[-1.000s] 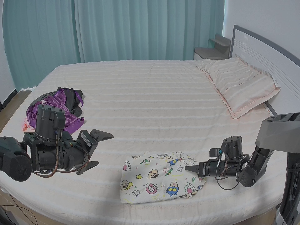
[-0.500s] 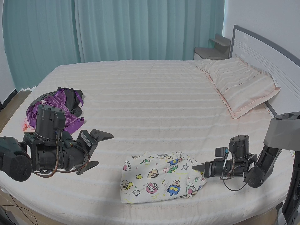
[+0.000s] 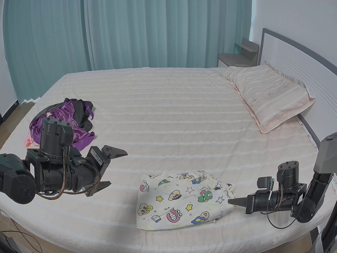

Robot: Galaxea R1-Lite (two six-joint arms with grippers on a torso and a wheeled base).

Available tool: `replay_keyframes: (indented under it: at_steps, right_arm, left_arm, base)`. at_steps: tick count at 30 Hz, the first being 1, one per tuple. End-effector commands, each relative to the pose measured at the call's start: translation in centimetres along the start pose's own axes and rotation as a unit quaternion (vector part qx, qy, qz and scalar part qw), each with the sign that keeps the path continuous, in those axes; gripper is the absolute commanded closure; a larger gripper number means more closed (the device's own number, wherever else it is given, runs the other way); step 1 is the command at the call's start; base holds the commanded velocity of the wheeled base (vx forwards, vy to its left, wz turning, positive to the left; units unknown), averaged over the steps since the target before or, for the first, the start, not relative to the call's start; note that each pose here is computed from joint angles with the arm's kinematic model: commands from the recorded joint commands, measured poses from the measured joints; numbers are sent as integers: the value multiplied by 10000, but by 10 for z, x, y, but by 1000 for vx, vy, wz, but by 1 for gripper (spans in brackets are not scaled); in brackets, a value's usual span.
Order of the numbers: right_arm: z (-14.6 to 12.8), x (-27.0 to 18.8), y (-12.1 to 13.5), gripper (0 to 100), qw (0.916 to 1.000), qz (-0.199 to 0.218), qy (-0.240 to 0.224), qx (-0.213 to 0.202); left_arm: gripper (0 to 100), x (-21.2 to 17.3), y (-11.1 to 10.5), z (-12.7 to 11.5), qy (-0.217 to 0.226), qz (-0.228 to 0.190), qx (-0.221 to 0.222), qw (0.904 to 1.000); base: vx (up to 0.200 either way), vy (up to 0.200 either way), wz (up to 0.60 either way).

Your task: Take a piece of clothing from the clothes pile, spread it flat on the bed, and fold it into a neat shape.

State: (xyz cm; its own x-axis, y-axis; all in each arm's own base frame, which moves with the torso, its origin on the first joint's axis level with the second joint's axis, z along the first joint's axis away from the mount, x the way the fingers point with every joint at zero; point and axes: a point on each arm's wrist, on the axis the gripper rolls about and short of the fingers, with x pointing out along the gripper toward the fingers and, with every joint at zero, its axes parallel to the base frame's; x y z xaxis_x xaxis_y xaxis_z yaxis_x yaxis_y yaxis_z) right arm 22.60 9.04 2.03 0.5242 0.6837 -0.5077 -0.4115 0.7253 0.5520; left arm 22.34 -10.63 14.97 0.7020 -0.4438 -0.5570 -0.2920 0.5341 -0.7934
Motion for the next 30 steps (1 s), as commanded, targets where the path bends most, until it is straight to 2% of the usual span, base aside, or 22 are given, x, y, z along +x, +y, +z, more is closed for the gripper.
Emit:
replay_keyframes:
  at_steps: [1, 5, 9, 10, 13, 16, 21, 26, 29, 30]
  right_arm:
    - [-17, -4, -4, 100, 9995, -99, 295, 111]
    - [-32, 0, -12, 100, 9984, -131, 544, 94]
    - [-40, 7, -18, 100, 9981, -132, 595, 63]
    - [-42, 7, -19, 0, 9981, -126, 597, 78]
    - [-49, 5, -21, 0, 9977, -144, 648, 108]
    - [-49, 1, -22, 0, 9985, -155, 510, 128]
    - [-25, -12, -19, 0, 9998, -122, -151, 30]
    - [2, -2, -21, 0, 9973, -6, -732, -14]
    - [5, 3, -22, 0, 9971, 22, -760, -6]
    - [9, 23, -30, 0, 9980, 7, -631, 93]
  left_arm:
    - [0, 0, 0, 0, -3, -4, 3, 10000]
    - [0, 0, 0, 0, 0, 3, 2, 10000]
    - [0, 0, 0, 0, 0, 3, 2, 10000]
    - [0, 0, 0, 0, 0, 3, 2, 10000]
    - [0, 0, 0, 0, 0, 3, 2, 10000]
    - [0, 1, 0, 0, 3, 10, 1, 10000]
    - [0, 1, 0, 0, 3, 10, 1, 10000]
    - [0, 1, 0, 0, 3, 10, 1, 10000]
    - [0, 1, 0, 0, 3, 10, 1, 10000]
    - [0, 1, 0, 0, 3, 10, 1, 10000]
  base:
    - [0, 0, 0]
    - [0, 0, 0]
    - [0, 0, 0]
    - [0, 0, 0]
    - [0, 0, 0]
    - [0, 0, 0]
    - [0, 0, 0]
    - [0, 0, 0]
    - [0, 0, 0]
    - [0, 0, 0]
